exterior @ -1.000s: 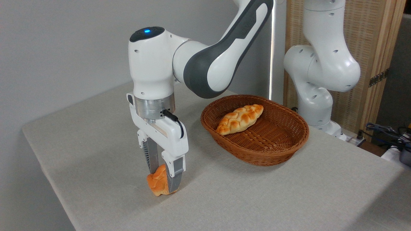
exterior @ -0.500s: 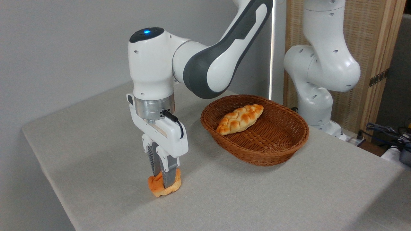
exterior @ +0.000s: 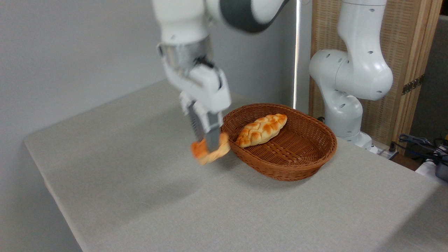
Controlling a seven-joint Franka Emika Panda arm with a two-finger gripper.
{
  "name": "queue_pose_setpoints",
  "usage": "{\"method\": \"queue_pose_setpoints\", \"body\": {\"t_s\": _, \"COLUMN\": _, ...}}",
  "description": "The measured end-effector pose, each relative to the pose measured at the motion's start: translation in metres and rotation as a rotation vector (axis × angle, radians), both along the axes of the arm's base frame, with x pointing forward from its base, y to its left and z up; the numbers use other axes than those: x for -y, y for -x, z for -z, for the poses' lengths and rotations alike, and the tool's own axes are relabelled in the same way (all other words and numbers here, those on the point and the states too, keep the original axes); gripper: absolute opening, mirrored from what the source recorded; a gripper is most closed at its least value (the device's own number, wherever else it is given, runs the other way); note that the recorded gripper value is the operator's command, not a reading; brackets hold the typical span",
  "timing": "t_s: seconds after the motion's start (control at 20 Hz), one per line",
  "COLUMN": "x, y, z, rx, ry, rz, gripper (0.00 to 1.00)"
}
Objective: Put bread into the basket
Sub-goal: 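Lift the bun and carry it over the wicker basket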
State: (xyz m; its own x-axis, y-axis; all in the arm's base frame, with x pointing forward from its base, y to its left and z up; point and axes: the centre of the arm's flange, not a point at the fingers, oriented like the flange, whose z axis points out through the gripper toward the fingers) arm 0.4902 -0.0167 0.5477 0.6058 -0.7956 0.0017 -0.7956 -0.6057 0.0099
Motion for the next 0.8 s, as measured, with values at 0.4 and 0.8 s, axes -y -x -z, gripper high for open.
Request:
{"method": "queue_pose_setpoints", "body": {"t_s": 0.4, "x": -0.029, "y": 0.111, "z": 0.011, "rx": -0.157, "ry": 0.076, "rz": 0.147, "gripper": 0.29}}
{"method": "queue_pose_setpoints", "body": {"t_s": 0.8, "x": -0.024, "y": 0.124, "z": 0.084, "rx": -0.229, "ry": 0.055, "rz": 0.177, "gripper": 0.75}}
